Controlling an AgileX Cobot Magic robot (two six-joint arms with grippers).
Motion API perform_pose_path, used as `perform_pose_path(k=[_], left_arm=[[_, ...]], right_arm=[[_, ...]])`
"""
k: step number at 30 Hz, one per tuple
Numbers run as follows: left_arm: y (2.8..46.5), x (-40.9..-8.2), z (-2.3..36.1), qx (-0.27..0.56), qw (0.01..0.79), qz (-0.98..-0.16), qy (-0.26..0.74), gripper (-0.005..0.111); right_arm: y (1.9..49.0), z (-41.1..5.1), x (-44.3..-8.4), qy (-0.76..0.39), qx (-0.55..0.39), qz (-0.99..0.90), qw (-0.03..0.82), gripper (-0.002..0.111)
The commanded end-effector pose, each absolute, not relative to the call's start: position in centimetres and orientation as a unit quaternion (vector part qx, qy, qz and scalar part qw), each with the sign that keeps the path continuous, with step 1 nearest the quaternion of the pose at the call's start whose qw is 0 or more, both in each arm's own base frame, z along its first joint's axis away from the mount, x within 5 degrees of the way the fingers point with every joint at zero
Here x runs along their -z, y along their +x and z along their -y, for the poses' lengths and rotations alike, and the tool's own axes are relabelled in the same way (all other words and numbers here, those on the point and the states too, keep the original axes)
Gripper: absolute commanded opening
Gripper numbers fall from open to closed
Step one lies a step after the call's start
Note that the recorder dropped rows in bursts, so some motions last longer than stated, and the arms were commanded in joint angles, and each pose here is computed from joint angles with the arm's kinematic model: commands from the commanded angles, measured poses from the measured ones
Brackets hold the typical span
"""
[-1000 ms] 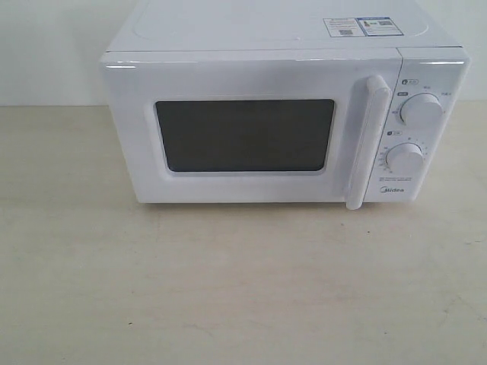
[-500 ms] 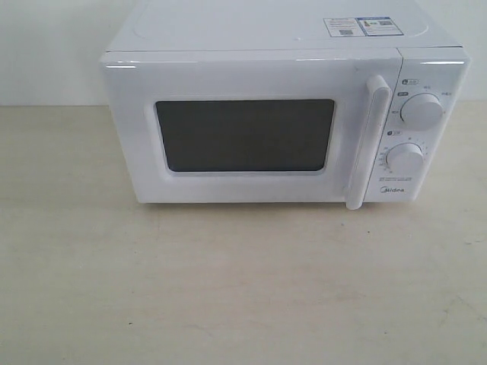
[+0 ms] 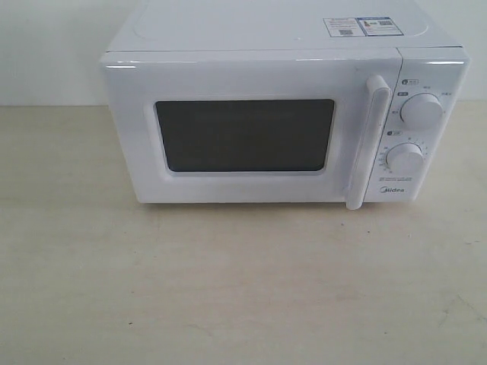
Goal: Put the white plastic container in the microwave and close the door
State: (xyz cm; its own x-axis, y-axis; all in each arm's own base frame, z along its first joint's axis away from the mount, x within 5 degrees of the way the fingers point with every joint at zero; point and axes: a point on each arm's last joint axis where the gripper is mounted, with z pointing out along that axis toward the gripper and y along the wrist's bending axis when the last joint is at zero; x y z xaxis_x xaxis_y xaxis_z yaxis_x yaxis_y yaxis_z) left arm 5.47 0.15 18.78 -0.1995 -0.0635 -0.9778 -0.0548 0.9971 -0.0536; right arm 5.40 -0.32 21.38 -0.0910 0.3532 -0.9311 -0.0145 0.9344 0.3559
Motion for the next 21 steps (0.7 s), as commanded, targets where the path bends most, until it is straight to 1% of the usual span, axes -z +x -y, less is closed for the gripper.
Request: perform_pose_path(k=[1, 5, 12, 15, 18, 21], left_arm=[[5.5, -18.7, -0.2, 0.004, 0.631, -0.774, -0.042, 0.004], [5.5, -18.7, -0.2, 0.004, 0.631, -0.774, -0.042, 0.004], [5.5, -18.7, -0.2, 0.004, 0.631, -0.774, -0.042, 0.004], [5.5, -18.7, -0.2, 0.004, 0.631, -0.774, -0.042, 0.004], [5.5, -18.7, -0.2, 0.004, 0.631, -0.774, -0.042, 0.004], [5.5, -18.7, -0.2, 0.004, 0.631, -0.774, -0.042, 0.004]], right_arm=[[5.6, -0.5, -19.8, 0.066, -0.148, -0.736, 0.657, 0.0], [5.5, -0.8, -19.5, 0.025, -0.132, -0.746, 0.652, 0.0], [5.4, -1.2, -19.4, -0.084, -0.066, -0.745, 0.658, 0.0], [5.4, -1.3, -19.1, -0.08, -0.072, -0.757, 0.645, 0.0], [5.2, -1.3, -18.4, -0.062, -0.088, -0.782, 0.613, 0.0], [5.2, -1.3, -18.4, -0.058, -0.092, -0.784, 0.611, 0.0]])
